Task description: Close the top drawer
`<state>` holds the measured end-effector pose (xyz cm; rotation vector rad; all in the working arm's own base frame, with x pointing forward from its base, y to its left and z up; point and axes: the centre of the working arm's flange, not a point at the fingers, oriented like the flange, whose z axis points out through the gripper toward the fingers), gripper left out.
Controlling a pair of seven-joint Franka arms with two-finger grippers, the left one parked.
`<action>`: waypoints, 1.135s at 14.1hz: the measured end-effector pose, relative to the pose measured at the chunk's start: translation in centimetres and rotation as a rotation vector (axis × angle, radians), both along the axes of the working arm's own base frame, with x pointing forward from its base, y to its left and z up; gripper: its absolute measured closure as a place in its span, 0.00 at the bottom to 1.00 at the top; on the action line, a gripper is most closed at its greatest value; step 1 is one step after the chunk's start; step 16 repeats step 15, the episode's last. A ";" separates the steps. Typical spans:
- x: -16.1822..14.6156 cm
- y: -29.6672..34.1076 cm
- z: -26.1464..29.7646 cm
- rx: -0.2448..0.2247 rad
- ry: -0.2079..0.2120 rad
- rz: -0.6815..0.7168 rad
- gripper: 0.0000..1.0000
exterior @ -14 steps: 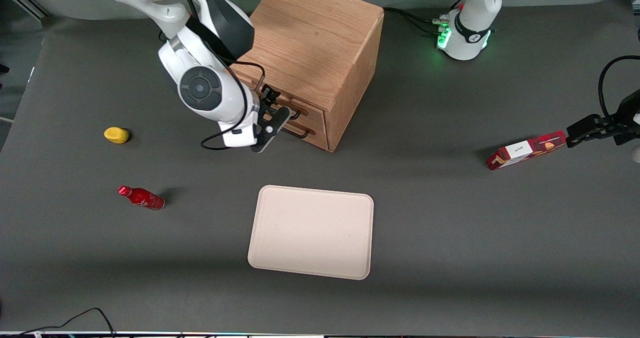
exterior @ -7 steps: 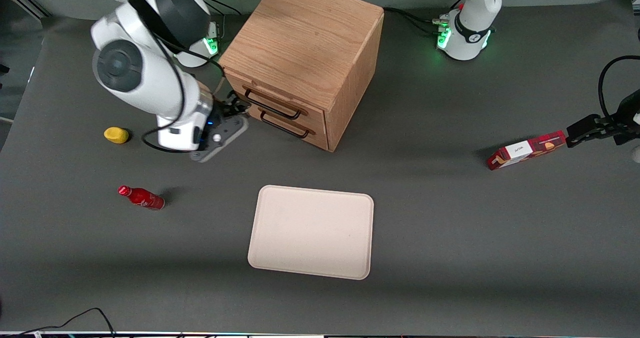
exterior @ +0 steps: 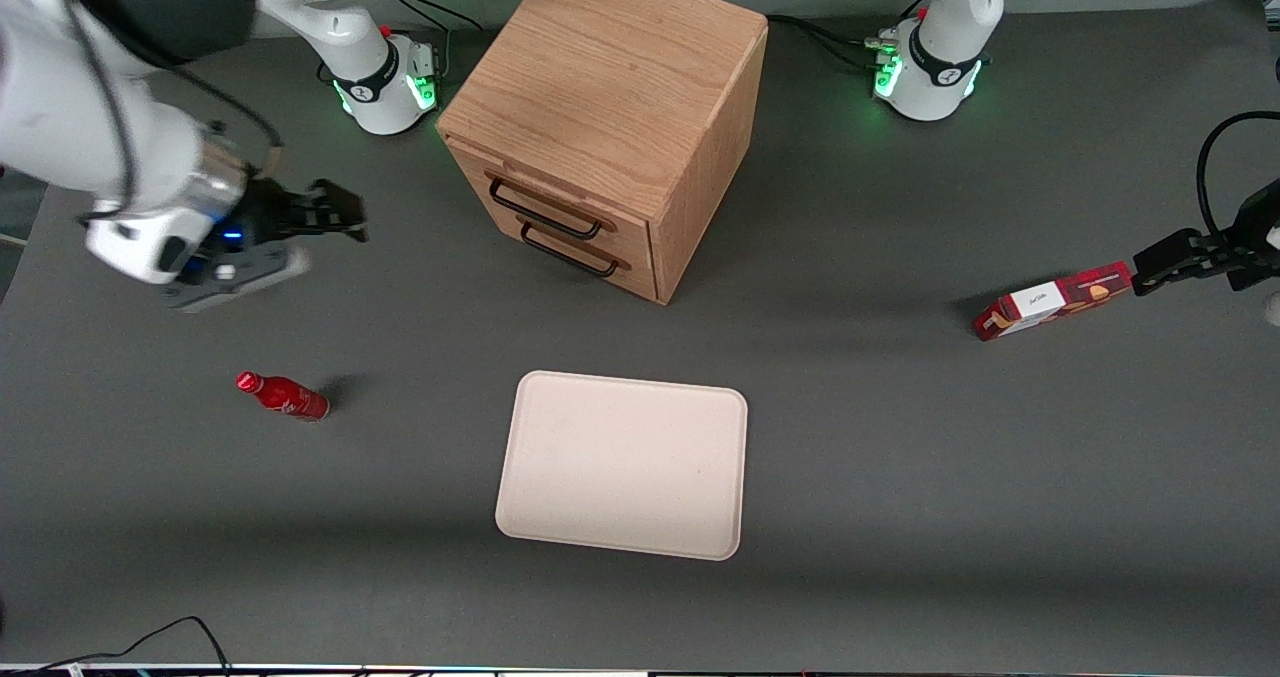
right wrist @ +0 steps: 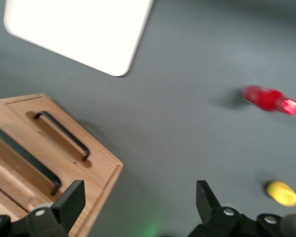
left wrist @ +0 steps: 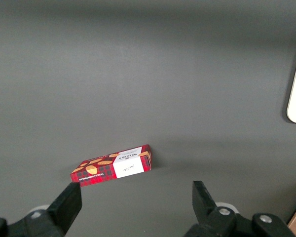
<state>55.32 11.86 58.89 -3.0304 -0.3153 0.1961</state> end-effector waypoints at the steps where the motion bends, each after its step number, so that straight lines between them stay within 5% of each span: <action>1: -0.1 -2.3 0.5 -0.004 0.005 -0.038 0.00; 6: -0.7 -7.6 2.3 -0.064 -0.018 -0.118 0.00; 16: -0.8 -12.5 3.1 -0.073 -0.037 -0.206 0.00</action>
